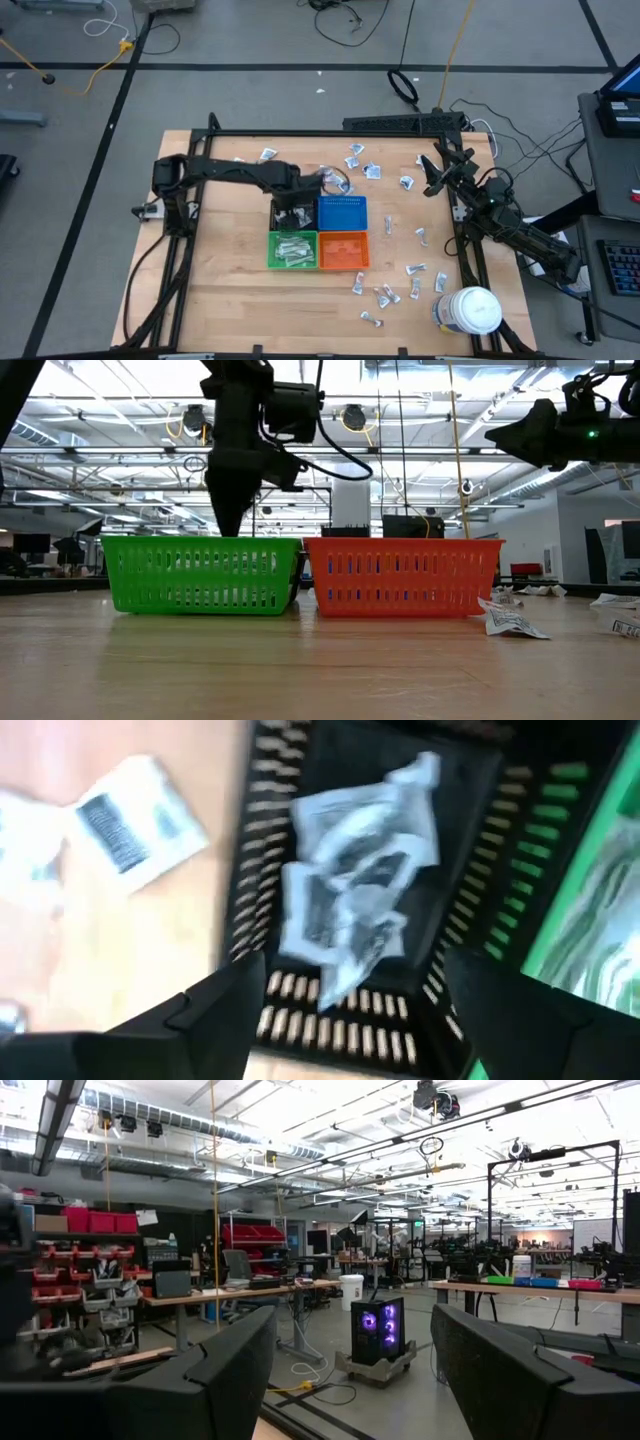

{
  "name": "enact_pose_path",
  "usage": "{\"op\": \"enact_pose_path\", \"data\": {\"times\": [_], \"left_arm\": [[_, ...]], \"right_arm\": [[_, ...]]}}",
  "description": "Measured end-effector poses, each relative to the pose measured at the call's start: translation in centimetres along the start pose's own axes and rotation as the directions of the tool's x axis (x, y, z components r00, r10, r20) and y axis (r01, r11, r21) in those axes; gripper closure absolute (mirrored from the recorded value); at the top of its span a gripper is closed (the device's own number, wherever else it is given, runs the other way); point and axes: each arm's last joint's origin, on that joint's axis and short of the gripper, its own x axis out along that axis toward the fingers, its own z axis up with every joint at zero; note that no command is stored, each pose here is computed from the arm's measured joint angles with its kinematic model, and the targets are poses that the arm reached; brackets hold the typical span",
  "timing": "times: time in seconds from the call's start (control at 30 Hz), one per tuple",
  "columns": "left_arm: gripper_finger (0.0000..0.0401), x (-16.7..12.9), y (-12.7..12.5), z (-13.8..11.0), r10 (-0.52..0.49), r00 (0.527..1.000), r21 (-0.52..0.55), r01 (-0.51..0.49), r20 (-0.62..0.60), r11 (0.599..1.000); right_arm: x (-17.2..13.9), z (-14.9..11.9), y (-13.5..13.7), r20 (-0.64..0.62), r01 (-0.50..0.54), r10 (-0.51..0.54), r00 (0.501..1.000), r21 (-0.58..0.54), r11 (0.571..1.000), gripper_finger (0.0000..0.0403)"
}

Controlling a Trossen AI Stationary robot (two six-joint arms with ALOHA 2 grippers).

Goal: Pick & Place First Aid Supplies
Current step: Put the towelette pack into the black bin

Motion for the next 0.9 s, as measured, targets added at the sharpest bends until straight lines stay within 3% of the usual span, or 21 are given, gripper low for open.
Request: {"op": "enact_pose_path", "data": {"times": [0.13,0.23,0.5,0.57,0.67,0.9], "left_arm": [[0.0078,-1.3,1.8,0.2,0.002,1.0,-0.171,0.001,0.014,0.985],[0.0078,-1.7,3.2,0.4,0.002,1.0,-0.319,0.007,0.027,0.948],[0.0077,-1.8,6.2,0.7,0.011,0.999,-0.637,0.025,0.053,0.771],[0.0077,-1.8,6.8,0.7,0.017,0.998,-0.66,0.025,0.057,0.751],[0.0077,-1.6,7.9,0.5,0.017,0.998,-0.64,0.027,0.062,0.768],[0.0077,-1.3,12.8,-2.8,0.022,0.999,-0.645,0.003,0.031,0.764]], "right_arm": [[0.0,0.0,0.0,0.0,0.0,0.0,1.0,0.0,1.0,0.014],[0.0,0.0,0.0,0.0,0.0,0.0,1.0,0.0,1.0,0.014],[0.0,0.0,0.0,0.0,0.0,0.0,1.0,0.0,1.0,0.014],[0.0,0.0,0.0,0.0,0.0,0.0,1.0,0.0,1.0,0.014],[0.0,0.0,0.0,0.0,0.0,0.0,1.0,0.0,1.0,0.014],[0.0,0.0,0.0,0.0,0.0,0.0,1.0,0.0,1.0,0.014]]}}
